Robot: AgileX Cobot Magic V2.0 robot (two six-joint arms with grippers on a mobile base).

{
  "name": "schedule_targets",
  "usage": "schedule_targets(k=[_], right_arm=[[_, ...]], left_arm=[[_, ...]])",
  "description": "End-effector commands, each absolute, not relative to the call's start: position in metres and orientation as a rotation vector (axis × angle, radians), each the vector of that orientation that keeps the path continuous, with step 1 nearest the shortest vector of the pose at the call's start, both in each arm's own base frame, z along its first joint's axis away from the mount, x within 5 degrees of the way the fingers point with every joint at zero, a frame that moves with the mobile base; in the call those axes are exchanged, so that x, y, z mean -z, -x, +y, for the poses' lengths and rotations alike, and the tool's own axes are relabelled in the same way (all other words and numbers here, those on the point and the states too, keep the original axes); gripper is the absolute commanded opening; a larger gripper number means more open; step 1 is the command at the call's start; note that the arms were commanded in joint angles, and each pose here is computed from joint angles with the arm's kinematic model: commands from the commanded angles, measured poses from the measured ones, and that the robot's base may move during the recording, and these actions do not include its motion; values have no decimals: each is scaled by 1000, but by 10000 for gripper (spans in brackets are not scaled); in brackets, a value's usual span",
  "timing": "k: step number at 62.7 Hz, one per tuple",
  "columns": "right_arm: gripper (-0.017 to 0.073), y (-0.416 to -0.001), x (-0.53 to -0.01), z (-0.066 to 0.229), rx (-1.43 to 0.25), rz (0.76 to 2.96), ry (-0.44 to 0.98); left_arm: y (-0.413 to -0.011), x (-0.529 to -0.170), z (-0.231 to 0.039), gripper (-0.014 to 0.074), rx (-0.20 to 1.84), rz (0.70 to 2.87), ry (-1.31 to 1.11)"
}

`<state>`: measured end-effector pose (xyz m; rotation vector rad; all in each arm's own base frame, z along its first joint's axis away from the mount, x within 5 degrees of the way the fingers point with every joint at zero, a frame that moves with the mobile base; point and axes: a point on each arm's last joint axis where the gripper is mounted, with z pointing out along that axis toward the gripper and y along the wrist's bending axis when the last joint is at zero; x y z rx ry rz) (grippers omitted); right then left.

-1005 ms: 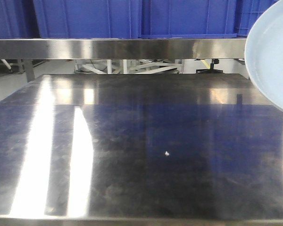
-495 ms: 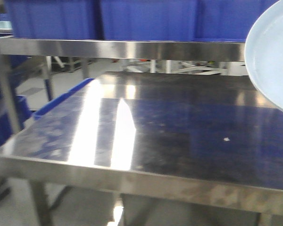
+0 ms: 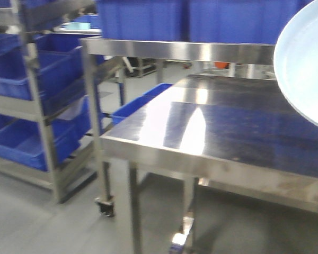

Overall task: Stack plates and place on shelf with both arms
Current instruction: 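Drive the base to the blue bin shelf holding the plate in the right gripper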

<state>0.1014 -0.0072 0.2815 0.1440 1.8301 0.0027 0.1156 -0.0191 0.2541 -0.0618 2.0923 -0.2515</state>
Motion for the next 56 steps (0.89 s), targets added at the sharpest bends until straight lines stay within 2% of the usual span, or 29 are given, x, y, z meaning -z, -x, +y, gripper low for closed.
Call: schedule_targets(k=[1,56], right_arm=[[49,-103,-302,-7,-5,1693,-120],[49,-103,-302,-7,-5,1693,-120]], left_arm=[[-120,-270,-19,82,265,1985,76],[-120,-270,-19,82,265,1985,76]])
